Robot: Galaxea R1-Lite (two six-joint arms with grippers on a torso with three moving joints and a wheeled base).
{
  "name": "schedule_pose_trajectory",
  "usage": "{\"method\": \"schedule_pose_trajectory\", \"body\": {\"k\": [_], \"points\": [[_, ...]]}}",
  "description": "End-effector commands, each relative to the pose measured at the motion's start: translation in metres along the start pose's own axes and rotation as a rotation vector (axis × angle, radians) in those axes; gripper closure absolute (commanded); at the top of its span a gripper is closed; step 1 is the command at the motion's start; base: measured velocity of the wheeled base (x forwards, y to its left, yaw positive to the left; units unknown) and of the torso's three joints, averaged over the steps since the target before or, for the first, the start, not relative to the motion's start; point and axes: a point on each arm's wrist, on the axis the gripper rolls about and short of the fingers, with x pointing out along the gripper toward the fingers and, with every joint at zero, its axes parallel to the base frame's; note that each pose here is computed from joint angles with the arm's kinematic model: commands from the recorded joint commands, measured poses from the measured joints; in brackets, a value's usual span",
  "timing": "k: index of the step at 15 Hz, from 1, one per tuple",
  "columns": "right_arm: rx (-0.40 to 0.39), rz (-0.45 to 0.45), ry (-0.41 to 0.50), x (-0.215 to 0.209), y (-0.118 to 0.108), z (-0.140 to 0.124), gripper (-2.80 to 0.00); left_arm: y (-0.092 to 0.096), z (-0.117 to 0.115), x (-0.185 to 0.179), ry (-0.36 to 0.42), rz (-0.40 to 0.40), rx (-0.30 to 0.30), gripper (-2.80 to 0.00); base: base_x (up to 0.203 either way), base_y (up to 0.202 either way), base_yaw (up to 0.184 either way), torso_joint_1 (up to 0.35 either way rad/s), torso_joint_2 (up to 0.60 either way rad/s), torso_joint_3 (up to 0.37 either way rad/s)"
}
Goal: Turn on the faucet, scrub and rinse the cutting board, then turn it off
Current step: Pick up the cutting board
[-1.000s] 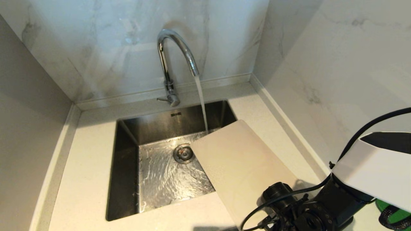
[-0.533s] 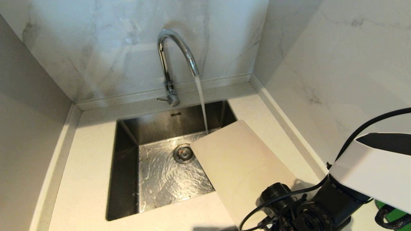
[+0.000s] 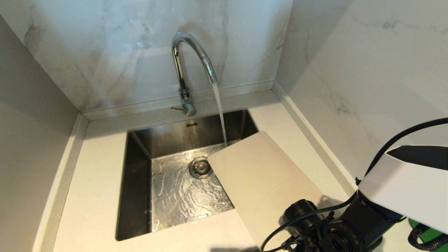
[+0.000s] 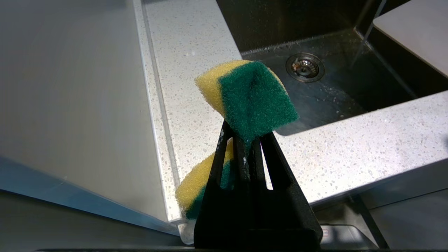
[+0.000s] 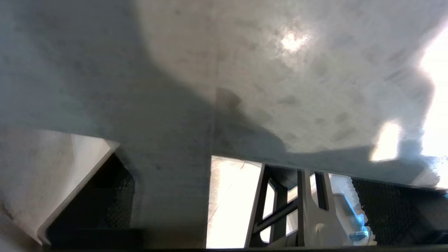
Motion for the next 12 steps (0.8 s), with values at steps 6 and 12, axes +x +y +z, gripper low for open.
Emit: {"method": "schedule_pose_trajectory", "body": {"k": [6,12], "points": [[0.000,-0.011,0.004,0.0020,-0.0012,-0.0011,0.00,0.0000,0.0001,-0.0001,-0.002,0.001,0.000,0.00,0.000,0.000,0.000,0.000,0.00,0.000],[0.002,-0.010,0.003,0.0014,-0.0016,-0.0006,0.00,0.0000,0.0001,-0.0001,-0.002,0.001,0.000,0.00,0.000,0.000,0.000,0.000,0.00,0.000]]}}
